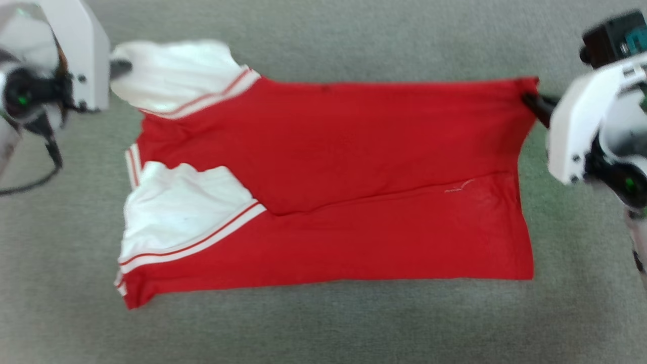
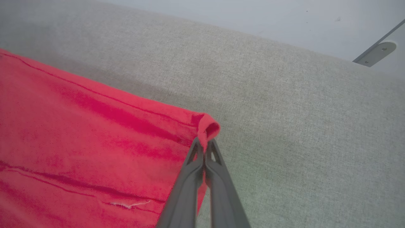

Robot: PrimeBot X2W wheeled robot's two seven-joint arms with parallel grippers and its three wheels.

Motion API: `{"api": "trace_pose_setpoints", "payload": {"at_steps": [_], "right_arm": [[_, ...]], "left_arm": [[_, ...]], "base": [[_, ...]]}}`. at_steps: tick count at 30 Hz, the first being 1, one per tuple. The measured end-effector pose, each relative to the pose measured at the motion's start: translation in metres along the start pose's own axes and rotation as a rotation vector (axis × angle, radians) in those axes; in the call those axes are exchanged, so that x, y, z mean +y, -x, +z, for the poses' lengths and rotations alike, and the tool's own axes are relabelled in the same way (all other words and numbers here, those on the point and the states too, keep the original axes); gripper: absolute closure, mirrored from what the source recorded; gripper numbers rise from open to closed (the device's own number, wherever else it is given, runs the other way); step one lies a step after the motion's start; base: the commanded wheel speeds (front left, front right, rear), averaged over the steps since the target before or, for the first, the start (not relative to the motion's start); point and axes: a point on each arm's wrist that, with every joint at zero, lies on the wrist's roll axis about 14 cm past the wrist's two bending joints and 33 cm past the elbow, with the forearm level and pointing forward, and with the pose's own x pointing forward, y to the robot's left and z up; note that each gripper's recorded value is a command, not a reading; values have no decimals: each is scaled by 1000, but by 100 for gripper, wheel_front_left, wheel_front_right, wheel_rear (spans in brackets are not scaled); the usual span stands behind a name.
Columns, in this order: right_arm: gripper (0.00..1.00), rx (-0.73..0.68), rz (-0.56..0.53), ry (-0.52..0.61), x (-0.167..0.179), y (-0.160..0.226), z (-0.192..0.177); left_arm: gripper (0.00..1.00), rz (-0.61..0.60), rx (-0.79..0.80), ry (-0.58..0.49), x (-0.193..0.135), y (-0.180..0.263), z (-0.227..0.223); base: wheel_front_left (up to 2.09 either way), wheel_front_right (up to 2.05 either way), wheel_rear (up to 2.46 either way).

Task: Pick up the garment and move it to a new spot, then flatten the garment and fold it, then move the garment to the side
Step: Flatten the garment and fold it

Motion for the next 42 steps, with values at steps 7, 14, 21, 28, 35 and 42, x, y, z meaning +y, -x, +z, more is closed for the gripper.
{"api": "trace_pose_setpoints", "payload": {"at_steps": [7,14,21,28,35,42], "right_arm": [[100,51,10,-16,5,27,-25],[100,165,15,-68,11,41,-69],[100,248,43,-123,27,45,-103],[0,239,50,-108,35,50,-101],[0,193,52,-120,35,64,-90],[0,147,30,-188,29,77,-83]], "left_arm": [[100,-15,75,3,-10,31,-51],[100,-28,178,28,-30,59,-118],[100,-42,252,66,-43,62,-167],[0,-59,208,77,-49,54,-173],[0,-57,85,89,-48,62,-159],[0,-28,-170,66,-43,80,-138]], "base": [[0,0,0],[0,0,0],[0,0,0],[0,0,0],[0,0,0],[0,0,0]]}}
